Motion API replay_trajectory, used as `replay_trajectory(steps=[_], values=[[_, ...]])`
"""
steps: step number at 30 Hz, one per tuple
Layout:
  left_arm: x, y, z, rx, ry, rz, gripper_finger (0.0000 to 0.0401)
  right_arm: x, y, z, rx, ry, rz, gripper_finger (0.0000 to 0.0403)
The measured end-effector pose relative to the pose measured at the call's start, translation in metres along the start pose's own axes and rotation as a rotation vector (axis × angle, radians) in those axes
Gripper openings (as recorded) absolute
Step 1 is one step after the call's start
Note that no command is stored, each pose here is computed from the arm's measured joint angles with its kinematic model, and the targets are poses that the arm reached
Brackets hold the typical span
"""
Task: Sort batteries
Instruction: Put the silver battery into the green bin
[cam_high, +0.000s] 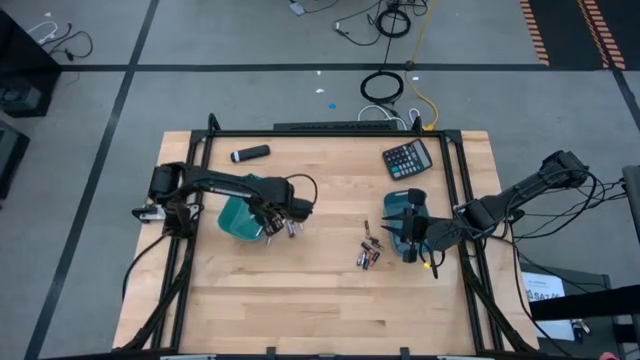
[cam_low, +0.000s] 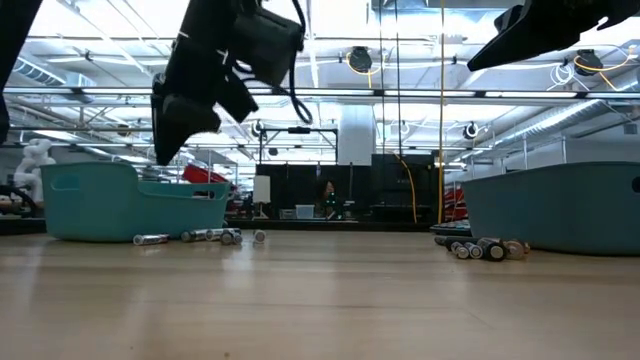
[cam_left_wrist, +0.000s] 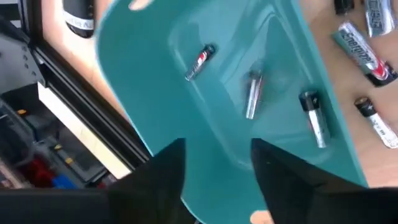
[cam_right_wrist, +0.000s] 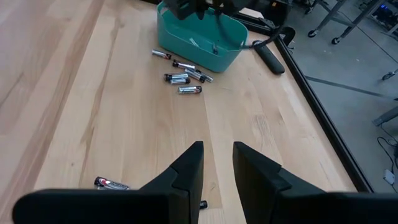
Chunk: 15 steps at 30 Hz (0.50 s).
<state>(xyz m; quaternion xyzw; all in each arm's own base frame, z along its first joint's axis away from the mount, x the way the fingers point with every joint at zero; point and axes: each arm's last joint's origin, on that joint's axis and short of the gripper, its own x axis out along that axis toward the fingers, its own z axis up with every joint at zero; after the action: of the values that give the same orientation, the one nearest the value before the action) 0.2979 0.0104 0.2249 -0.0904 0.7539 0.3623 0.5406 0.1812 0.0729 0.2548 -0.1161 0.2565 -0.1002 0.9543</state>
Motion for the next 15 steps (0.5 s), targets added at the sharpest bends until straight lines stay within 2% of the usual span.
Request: replay_trajectory(steps=[5,8,15], values=[[-0.008,0.007,-0.002,-0.077,-0.004,-0.094,0.0256,0.0,0.0,0.0,0.004,0.003,0.0,0.0077],[-0.015,0.001,-0.001,-0.111,0.018,-0.209,0.0259,0.0,0.0,-0.001,0.003,0.005,0.0,0.0077],[-0.036,-0.037,-0.007,-0.158,-0.119,-0.439,0.0253,0.0,0.0,-0.001,-0.003,0.007,0.0,0.0077]])
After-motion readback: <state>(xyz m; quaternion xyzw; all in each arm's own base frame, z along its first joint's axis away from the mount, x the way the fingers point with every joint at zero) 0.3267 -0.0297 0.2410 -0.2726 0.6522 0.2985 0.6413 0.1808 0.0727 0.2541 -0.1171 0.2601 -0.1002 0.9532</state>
